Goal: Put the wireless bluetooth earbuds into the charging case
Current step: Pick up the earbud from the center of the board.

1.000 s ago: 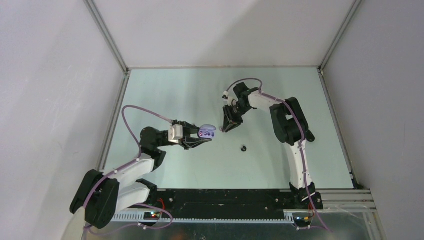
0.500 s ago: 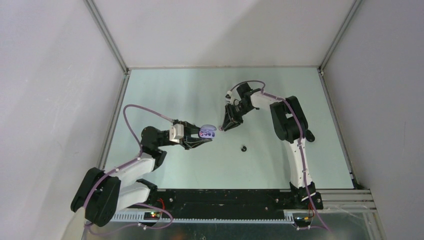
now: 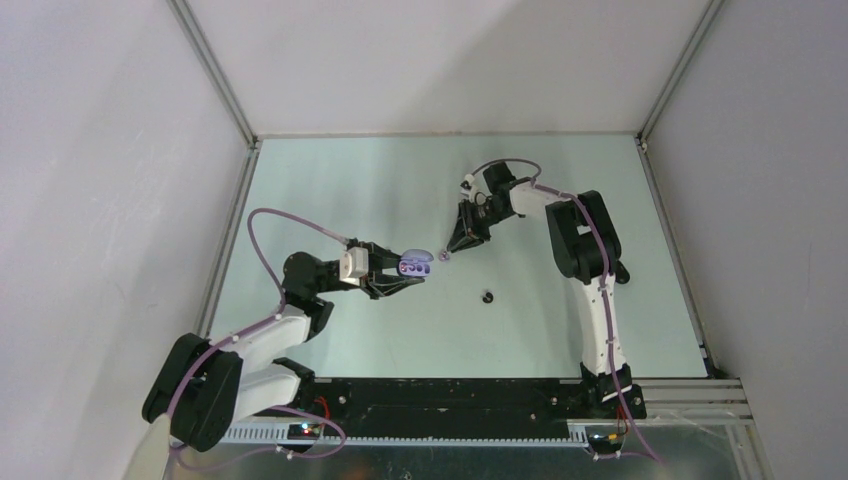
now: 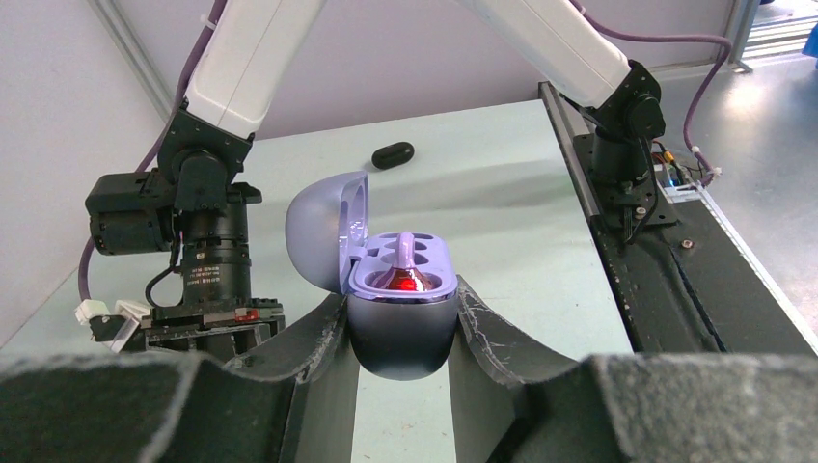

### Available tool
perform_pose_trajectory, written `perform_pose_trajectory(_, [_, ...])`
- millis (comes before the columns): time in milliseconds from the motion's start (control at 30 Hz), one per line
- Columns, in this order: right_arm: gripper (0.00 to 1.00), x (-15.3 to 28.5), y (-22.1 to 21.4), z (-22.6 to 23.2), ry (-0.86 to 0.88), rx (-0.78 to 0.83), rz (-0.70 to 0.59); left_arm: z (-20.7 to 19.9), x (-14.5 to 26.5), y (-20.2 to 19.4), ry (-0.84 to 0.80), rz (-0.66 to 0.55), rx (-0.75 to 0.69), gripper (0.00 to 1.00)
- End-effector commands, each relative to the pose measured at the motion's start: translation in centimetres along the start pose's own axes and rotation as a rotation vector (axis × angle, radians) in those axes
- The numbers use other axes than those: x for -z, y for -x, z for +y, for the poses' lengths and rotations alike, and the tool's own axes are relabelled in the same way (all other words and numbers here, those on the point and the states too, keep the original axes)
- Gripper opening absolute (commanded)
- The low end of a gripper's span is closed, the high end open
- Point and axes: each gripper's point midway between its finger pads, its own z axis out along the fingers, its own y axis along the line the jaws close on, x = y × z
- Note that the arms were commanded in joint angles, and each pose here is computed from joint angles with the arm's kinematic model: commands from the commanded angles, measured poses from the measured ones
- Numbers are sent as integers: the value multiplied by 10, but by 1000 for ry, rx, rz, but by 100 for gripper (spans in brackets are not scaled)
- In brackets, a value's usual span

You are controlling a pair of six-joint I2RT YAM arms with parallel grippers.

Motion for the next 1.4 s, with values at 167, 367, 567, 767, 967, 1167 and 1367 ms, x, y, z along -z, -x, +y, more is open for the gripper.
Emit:
perform_pose_trajectory(167, [23, 16, -18, 4, -29, 3, -54, 1, 0, 16, -12, -32, -84, 0])
perform_pose_trajectory(367, [22, 13, -34, -4, -65, -37, -86, 1, 0, 16, -13, -32, -86, 0])
perform_pose_trajectory(567, [22, 5, -23, -14, -50, -95, -109, 2, -1, 16, -12, -31, -84, 0])
perform_pose_trajectory(767, [23, -7, -24, -12, -50, -98, -79, 2, -1, 15, -11, -29, -79, 0])
perform_pose_trajectory(967, [23, -15, -25, -11, -52, -97, -66, 3, 0, 14, -8, -26, -79, 0])
perform_pose_trajectory(1167, [22, -11, -20, -17, -43, -114, -74, 3, 0, 14, -8, -26, -78, 0])
perform_pose_trajectory(1367, [22, -12, -18, -14, -28, -108, -70, 3, 0, 13, -8, -23, -75, 0])
